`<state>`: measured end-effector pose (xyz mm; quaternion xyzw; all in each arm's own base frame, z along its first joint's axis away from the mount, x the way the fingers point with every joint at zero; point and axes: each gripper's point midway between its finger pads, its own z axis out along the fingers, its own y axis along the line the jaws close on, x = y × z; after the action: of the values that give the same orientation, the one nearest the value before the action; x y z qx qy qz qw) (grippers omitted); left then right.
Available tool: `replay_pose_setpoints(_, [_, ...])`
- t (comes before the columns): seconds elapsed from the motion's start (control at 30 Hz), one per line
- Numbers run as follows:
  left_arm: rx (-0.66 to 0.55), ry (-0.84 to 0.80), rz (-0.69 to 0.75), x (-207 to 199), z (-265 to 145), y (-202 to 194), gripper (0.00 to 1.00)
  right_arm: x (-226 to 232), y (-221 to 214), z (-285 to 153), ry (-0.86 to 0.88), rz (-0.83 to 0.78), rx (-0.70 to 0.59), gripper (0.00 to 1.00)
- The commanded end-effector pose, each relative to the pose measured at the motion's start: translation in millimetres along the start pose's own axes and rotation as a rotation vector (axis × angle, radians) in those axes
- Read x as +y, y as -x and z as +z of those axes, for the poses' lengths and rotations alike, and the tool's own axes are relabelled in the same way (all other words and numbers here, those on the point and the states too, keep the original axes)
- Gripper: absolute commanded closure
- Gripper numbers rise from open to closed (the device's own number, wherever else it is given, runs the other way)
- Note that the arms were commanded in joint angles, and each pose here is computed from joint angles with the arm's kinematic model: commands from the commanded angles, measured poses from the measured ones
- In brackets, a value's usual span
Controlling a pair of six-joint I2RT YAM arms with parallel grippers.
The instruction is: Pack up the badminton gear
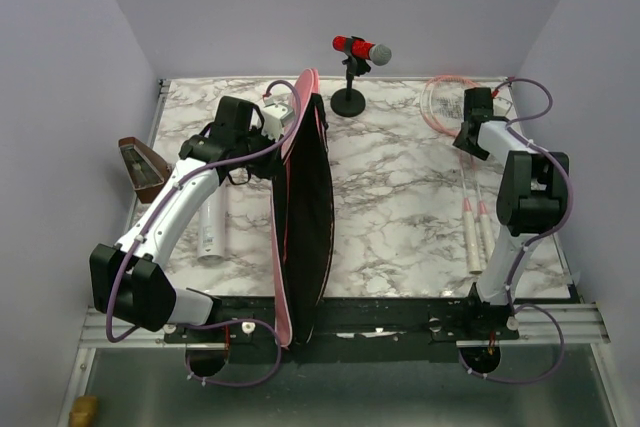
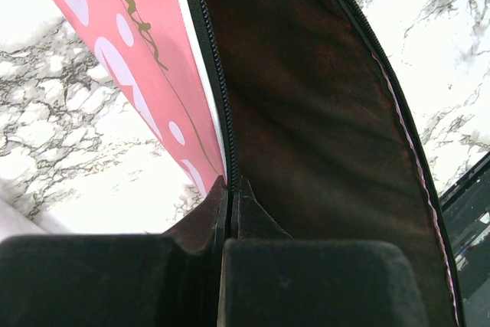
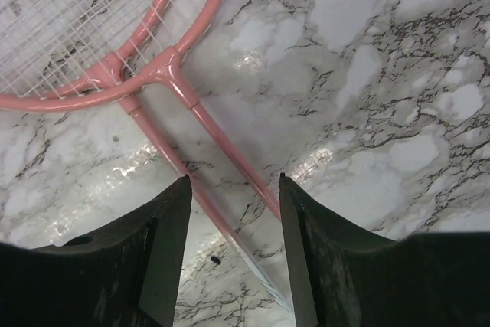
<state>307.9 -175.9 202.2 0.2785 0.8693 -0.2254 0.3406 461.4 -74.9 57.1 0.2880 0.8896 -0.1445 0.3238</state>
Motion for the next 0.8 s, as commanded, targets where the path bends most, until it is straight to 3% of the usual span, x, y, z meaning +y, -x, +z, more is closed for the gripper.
replay_pose_setpoints(0.0, [-0.035,-0.047,-0.001,-8,0,6,1.00,-13,4,12,-0.053,-0.057,0.002,0.42])
replay_pose_setpoints(0.3, [-0.035,-0.048,-0.007,-8,1,8,1.00,-18,-24,29,-0.039,-0.081,0.074,0.55])
replay_pose_setpoints(0.53, [-0.042,-0.036,0.004,-7,-2,10,1.00,-17,-36,38,-0.050,-0.070,0.103,0.78])
replay_pose_setpoints(0.7, [-0.047,-0.031,-0.001,-6,-3,11,1.00,-17,-25,27,-0.039,-0.033,0.056,0.97])
replay_pose_setpoints(0.77, [-0.047,-0.033,-0.002,-7,-2,11,1.00,-17,-15,19,-0.024,-0.019,0.024,1.00])
